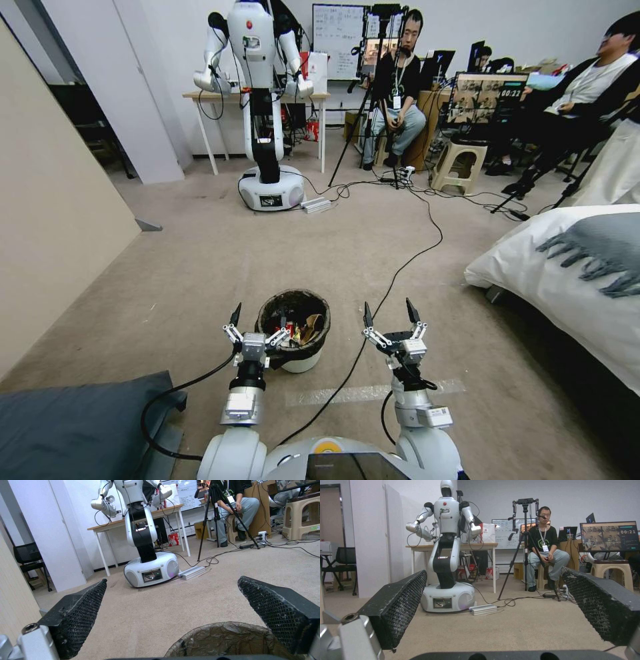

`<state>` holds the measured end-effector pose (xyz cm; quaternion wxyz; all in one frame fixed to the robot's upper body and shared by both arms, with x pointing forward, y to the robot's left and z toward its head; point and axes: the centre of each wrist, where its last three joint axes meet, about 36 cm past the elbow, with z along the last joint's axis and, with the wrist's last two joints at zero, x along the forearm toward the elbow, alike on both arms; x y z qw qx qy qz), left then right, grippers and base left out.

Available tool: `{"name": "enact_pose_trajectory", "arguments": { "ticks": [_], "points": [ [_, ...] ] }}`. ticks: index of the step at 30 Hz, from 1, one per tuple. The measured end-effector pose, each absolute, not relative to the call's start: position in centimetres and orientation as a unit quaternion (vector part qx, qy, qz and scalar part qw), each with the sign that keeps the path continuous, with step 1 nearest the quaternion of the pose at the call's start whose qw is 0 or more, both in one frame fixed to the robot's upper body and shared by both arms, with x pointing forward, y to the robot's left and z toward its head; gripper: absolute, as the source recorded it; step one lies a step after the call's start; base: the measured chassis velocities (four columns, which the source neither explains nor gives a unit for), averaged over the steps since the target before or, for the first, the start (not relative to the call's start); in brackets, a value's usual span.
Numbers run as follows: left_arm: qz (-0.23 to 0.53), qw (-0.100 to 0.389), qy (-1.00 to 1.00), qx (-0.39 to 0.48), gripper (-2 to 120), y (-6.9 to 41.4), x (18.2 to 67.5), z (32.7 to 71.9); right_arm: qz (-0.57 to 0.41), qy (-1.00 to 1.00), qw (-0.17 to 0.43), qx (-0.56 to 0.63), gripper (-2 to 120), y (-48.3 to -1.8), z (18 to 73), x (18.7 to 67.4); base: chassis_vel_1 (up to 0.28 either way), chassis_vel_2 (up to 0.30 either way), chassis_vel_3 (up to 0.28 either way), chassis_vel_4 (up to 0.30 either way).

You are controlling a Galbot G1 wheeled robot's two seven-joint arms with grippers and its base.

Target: Pick up the trash bin, then pick up the garbage from the floor and place it into the trash bin.

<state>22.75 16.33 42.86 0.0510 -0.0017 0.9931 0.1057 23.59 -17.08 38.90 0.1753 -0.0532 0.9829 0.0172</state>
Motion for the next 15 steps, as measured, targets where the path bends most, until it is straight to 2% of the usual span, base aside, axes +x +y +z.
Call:
{"name": "enact_pose_trajectory", "arguments": {
  "ticks": [15],
  "points": [
    [0.105,0.049,0.993,-0.003,100,16.34,22.77,42.84,0.017,0.983,0.176,-0.054,100,-17.1,38.88,23.58,0.0,0.0,0.0,0.0]
  ]
}}
